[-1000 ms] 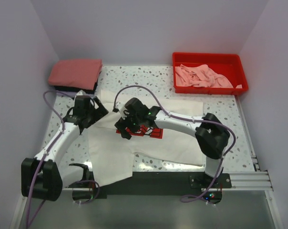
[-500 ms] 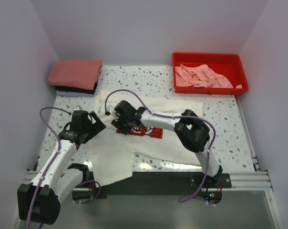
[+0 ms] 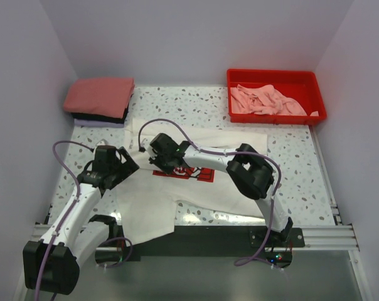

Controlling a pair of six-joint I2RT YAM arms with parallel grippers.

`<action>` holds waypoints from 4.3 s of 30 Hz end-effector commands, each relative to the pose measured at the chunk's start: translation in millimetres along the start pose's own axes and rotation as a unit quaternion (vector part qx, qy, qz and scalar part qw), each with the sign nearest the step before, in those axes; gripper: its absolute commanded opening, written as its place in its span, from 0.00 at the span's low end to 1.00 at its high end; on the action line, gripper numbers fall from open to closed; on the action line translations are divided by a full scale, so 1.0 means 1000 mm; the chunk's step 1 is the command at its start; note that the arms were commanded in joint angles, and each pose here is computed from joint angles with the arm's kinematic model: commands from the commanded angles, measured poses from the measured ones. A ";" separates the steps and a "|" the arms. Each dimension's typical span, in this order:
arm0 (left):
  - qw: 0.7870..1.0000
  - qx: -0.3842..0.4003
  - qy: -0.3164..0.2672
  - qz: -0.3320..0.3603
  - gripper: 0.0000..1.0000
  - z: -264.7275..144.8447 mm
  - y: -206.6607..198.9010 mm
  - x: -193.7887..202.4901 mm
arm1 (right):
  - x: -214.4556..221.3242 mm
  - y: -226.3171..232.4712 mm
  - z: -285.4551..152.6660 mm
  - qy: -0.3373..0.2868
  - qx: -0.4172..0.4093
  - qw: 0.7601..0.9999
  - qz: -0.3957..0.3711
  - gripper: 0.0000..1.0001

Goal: Fold and stack the t-shirts
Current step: Fold the tshirt

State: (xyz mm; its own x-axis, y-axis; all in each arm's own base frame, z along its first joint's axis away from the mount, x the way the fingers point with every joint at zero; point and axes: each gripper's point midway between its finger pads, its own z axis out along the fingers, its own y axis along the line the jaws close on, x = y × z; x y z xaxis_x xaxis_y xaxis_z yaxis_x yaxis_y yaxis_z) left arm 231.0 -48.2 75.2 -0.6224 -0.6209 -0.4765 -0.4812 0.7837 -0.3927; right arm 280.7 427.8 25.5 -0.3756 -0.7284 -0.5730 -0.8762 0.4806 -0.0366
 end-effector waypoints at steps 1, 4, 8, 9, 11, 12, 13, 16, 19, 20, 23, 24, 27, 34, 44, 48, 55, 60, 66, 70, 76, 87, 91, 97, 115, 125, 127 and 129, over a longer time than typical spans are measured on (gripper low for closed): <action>1.000 -0.003 -0.010 0.006 1.00 0.000 0.002 -0.005 | -0.014 -0.007 -0.001 -0.012 0.017 1.000 0.001 0.12; 1.000 0.001 -0.010 0.008 1.00 0.000 0.000 -0.005 | -0.017 -0.006 -0.006 -0.012 0.015 1.000 0.004 0.06; 1.000 0.008 -0.011 0.009 1.00 0.000 -0.003 -0.006 | -0.025 -0.006 -0.020 -0.017 0.014 1.000 0.007 0.00; 1.000 0.010 -0.012 0.010 1.00 -0.001 -0.003 -0.006 | -0.025 -0.006 -0.023 -0.018 0.014 1.000 0.009 0.00; 1.000 0.011 -0.012 0.010 1.00 -0.001 -0.003 -0.006 | -0.029 -0.004 -0.033 -0.023 0.011 1.000 0.010 0.00; 1.000 0.012 -0.013 0.010 1.00 -0.002 -0.004 -0.006 | -0.028 -0.005 -0.036 -0.023 0.011 1.000 0.012 0.00; 1.000 0.013 -0.013 0.010 1.00 -0.001 -0.004 -0.007 | -0.027 -0.004 -0.038 -0.020 0.010 1.000 0.011 0.00; 1.000 0.018 -0.012 0.012 1.00 -0.002 -0.006 -0.007 | -0.021 -0.003 -0.047 -0.009 0.008 1.000 0.010 0.00; 1.000 0.019 -0.013 0.012 1.00 -0.001 -0.007 -0.007 | -0.014 -0.003 -0.050 -0.002 0.008 1.000 0.010 0.00; 1.000 0.020 -0.013 0.013 1.00 -0.001 -0.007 -0.007 | -0.015 -0.003 -0.054 -0.005 0.009 1.000 0.009 0.00; 1.000 0.021 -0.011 0.013 1.00 0.000 -0.007 -0.006 | -0.009 -0.003 -0.057 -0.001 0.008 1.000 0.002 0.00; 1.000 0.019 -0.009 0.013 1.00 0.001 -0.007 -0.006 | -0.008 -0.003 -0.057 -0.002 0.007 1.000 0.000 0.00; 1.000 0.015 -0.006 0.013 1.00 0.003 -0.007 -0.006 | -0.011 0.008 -0.054 -0.014 -0.022 1.000 0.001 0.05; 1.000 0.017 -0.012 0.013 1.00 0.001 -0.007 -0.007 | -0.024 0.009 -0.031 -0.021 -0.030 0.999 0.002 0.27; 1.000 0.017 -0.004 0.014 1.00 0.004 -0.007 -0.005 | -0.018 -0.002 0.000 -0.002 -0.001 1.000 -0.011 0.36; 1.000 0.016 -0.005 0.014 1.00 0.003 -0.007 -0.005 | -0.014 -0.005 0.007 0.005 0.005 1.000 -0.010 0.33; 1.000 0.016 -0.006 0.014 1.00 0.003 -0.006 -0.005 | -0.020 -0.013 0.005 -0.014 0.032 0.999 -0.001 0.10; 1.000 0.016 -0.006 0.014 1.00 0.003 -0.006 -0.005 | -0.027 -0.017 0.000 -0.023 0.042 0.999 0.000 0.00; 1.000 0.016 -0.007 0.015 1.00 0.003 -0.007 -0.005 | -0.039 -0.008 -0.025 -0.044 0.015 0.999 -0.012 0.00; 1.000 0.016 -0.006 0.014 1.00 0.003 -0.007 -0.005 | -0.033 -0.007 -0.036 -0.031 0.012 0.999 -0.020 0.00; 1.000 0.017 -0.006 0.015 1.00 0.003 -0.007 -0.005 | -0.026 -0.004 -0.044 -0.019 0.004 0.999 -0.026 0.00; 1.000 0.015 -0.006 0.014 1.00 0.003 -0.006 -0.005 | -0.004 -0.004 -0.055 -0.004 0.006 0.999 -0.033 0.00; 1.000 0.015 -0.004 0.014 1.00 0.003 -0.006 -0.005 | -0.001 0.000 -0.052 -0.001 -0.002 0.999 -0.032 0.00; 1.000 0.014 -0.004 0.015 1.00 0.003 -0.006 -0.004 | 0.002 0.005 -0.046 -0.004 -0.014 1.000 -0.018 0.00; 1.000 0.013 -0.004 0.014 1.00 -0.001 -0.009 -0.008 | -0.032 -0.007 -0.108 -0.085 0.026 0.992 0.090 0.99; 0.997 0.077 0.014 0.006 1.00 -0.003 -0.031 0.000 | 0.043 -0.091 -0.163 -0.131 0.109 0.938 0.301 0.99; 0.996 0.086 0.012 0.004 1.00 -0.003 -0.039 -0.006 | 0.058 -0.107 -0.172 -0.125 0.134 0.930 0.318 0.99; 0.996 0.094 -0.002 0.004 1.00 -0.004 -0.050 -0.019 | 0.078 -0.129 -0.176 -0.111 0.161 0.919 0.343 0.99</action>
State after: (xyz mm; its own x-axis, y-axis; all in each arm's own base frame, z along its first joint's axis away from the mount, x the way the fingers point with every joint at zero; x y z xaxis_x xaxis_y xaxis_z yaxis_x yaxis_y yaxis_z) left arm 236.6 -67.3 78.0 -0.6661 -0.6034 -0.4385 -0.4132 0.7879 -0.4565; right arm 298.5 243.0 124.9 -0.6970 -0.1954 -0.6900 -0.4087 0.8989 0.1582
